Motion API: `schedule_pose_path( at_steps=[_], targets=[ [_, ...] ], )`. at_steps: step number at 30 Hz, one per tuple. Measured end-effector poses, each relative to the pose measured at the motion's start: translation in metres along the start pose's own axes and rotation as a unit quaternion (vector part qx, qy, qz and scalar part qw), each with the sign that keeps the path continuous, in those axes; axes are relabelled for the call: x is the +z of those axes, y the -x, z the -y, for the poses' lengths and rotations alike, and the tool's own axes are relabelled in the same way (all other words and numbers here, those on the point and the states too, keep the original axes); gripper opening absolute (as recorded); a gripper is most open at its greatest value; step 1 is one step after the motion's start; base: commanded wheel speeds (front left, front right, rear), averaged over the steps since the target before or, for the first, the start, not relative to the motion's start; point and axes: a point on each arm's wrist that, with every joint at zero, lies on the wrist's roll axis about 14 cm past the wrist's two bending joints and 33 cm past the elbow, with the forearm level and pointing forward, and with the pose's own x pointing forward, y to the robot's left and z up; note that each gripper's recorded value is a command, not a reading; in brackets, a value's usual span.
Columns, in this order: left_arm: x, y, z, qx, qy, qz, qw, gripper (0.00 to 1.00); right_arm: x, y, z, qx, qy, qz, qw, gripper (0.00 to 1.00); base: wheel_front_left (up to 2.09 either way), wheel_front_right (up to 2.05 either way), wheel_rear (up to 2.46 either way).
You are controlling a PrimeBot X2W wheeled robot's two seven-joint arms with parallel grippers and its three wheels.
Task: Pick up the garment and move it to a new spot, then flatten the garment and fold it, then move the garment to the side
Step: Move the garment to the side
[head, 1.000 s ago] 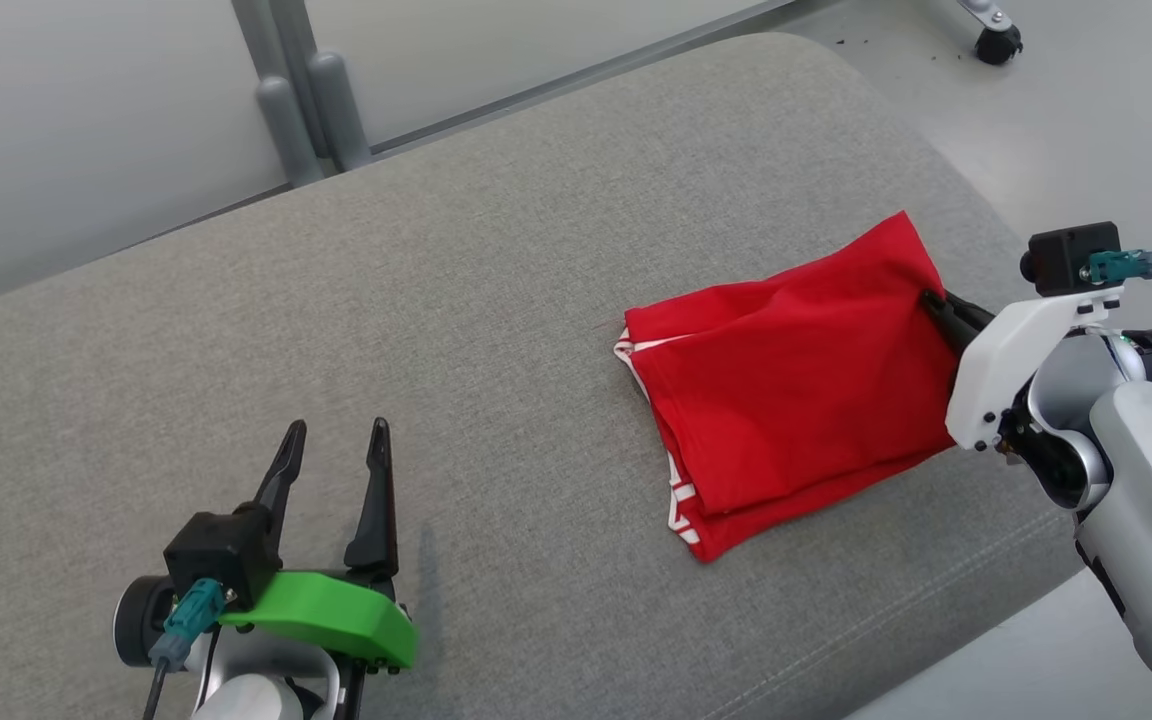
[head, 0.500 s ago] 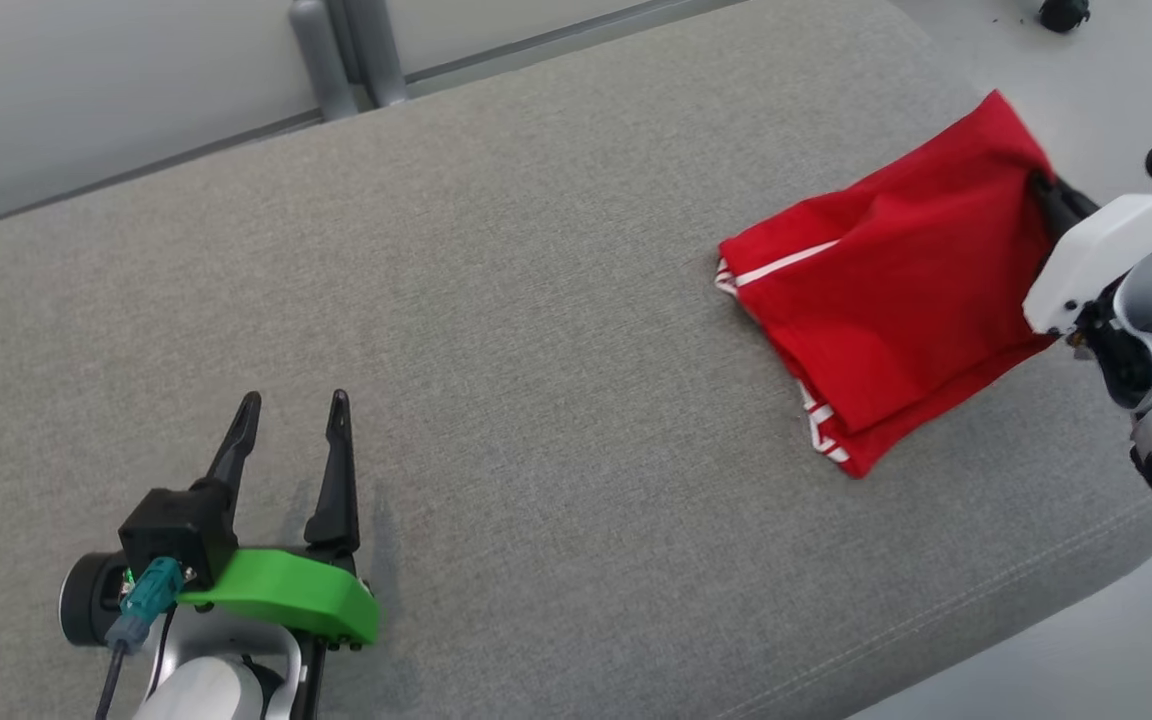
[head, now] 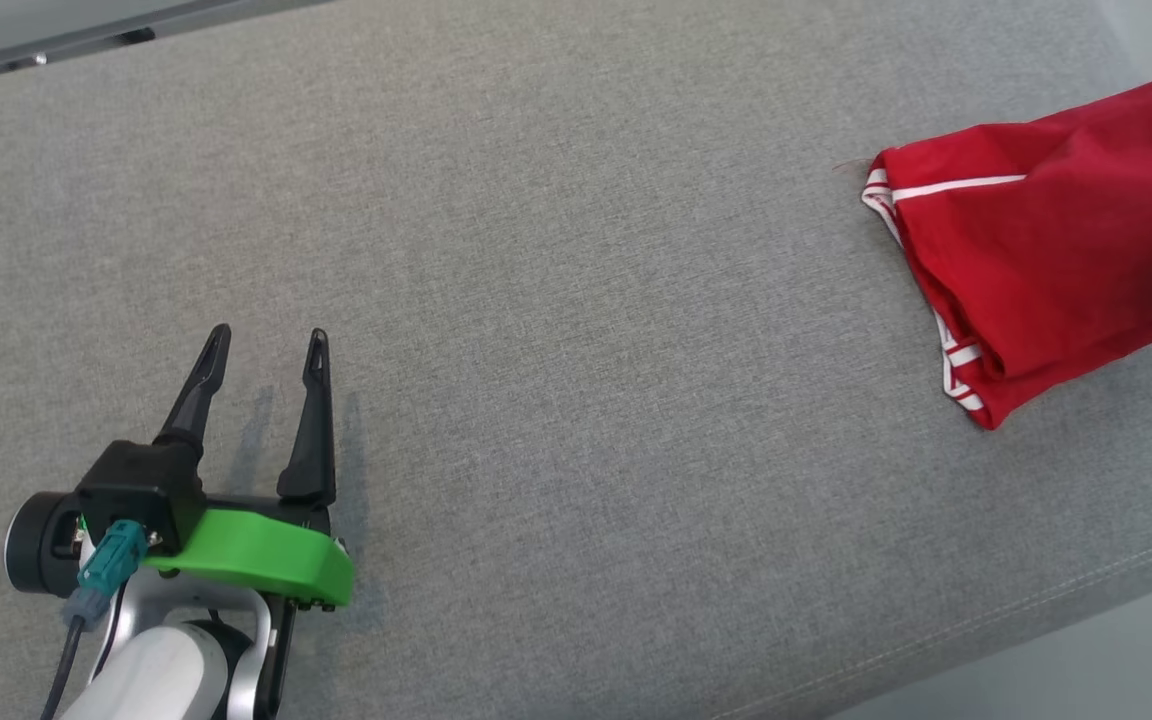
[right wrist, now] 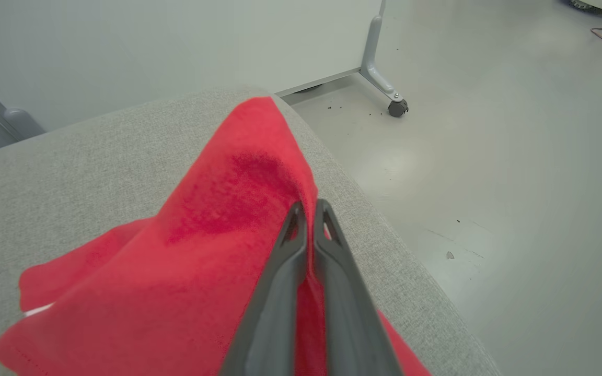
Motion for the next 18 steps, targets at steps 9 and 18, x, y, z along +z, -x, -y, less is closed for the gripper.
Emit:
schedule_pose_path(
  at_steps=[9, 18],
  targets=[
    [-0.015, -0.005, -0.016, 0.013, -0.001, -0.022, 1.0, 1.0, -0.017, -0.021, 0.01, -0.031, 0.043, 0.001, 0.999, 1.0, 0.0, 0.0, 0.0],
    [-0.013, -0.003, -0.017, 0.018, -0.007, -0.02, 1.0, 1.0, -0.014, -0.022, 0.0, -0.022, 0.058, 0.019, 0.998, 1.0, 0.0, 0.0, 0.0]
  ],
)
